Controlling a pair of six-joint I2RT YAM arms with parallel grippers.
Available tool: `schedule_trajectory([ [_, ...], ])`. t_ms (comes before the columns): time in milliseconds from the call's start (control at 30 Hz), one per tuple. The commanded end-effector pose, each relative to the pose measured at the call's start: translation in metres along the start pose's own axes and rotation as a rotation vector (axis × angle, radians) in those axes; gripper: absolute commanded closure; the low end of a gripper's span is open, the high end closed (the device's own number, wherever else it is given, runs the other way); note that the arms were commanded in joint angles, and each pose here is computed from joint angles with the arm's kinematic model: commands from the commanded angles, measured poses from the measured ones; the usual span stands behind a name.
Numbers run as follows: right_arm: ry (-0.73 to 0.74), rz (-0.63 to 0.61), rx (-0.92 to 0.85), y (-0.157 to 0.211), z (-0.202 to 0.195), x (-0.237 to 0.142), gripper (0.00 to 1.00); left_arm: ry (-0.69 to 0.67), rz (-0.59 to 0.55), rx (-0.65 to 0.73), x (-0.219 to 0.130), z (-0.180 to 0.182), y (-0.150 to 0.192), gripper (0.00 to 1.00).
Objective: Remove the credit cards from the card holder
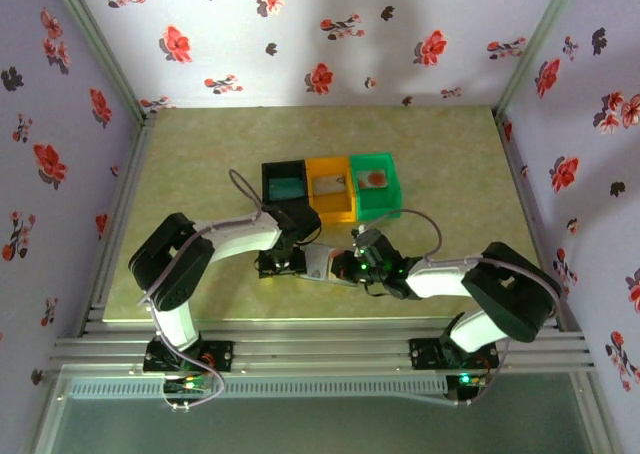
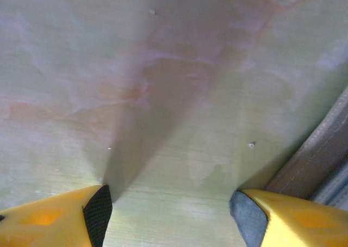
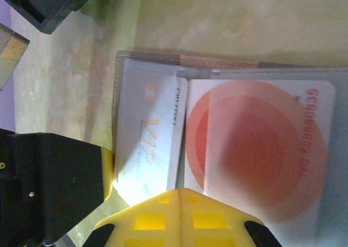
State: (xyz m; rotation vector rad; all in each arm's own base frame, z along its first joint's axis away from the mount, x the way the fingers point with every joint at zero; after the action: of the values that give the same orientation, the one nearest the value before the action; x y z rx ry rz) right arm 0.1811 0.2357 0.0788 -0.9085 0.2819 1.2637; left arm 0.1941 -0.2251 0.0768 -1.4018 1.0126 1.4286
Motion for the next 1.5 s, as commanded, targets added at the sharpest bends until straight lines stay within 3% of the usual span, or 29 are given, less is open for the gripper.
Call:
schedule_trajectory([
  [0, 0.060, 0.017, -0.002, 0.006, -0.008, -0.005, 1.00, -0.020, 0.126, 0.022, 0.046, -0.002, 0.027, 0.31],
  [167, -0.007, 0.006, -0.015, -0.003, 0.009, -0.004, 0.78, -0.009, 0.130, 0.021, 0.048, -0.004, 0.029, 0.31],
  [333, -0.025, -0.004, -0.007, -0.007, 0.017, -0.001, 0.74, -0.006, 0.133, 0.022, 0.050, -0.005, 0.031, 0.32],
  [533, -0.019, -0.041, 0.003, -0.006, 0.023, 0.002, 0.74, -0.005, 0.138, 0.023, 0.053, -0.006, 0.033, 0.31],
  [867, 0.047, 0.003, 0.041, 0.008, 0.003, 0.018, 0.70, 0.000, 0.147, 0.024, 0.055, -0.007, 0.036, 0.31],
  [1233, -0.019, -0.019, 0.048, 0.014, -0.002, 0.028, 0.84, 0.003, 0.154, 0.027, 0.059, -0.008, 0.040, 0.32],
  [1467, -0.111, -0.047, 0.029, 0.012, 0.005, 0.031, 0.82, 0.008, 0.161, 0.031, 0.062, -0.010, 0.042, 0.32],
])
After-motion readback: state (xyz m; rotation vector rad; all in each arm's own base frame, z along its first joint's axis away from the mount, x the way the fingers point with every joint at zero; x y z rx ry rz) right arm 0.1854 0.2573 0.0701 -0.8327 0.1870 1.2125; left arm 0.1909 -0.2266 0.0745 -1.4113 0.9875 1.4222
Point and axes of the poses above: each hand's point on the last joint's axis, 136 mm out from that joint toward the fingers, its own x axis out along the fingers, its own z axis along the line the jaws close on, y = z × x, the point moved 7 cm from there along -x, back along the fingers, and after that the axes turned 13 degrees about -x, right-handed, at the moved point
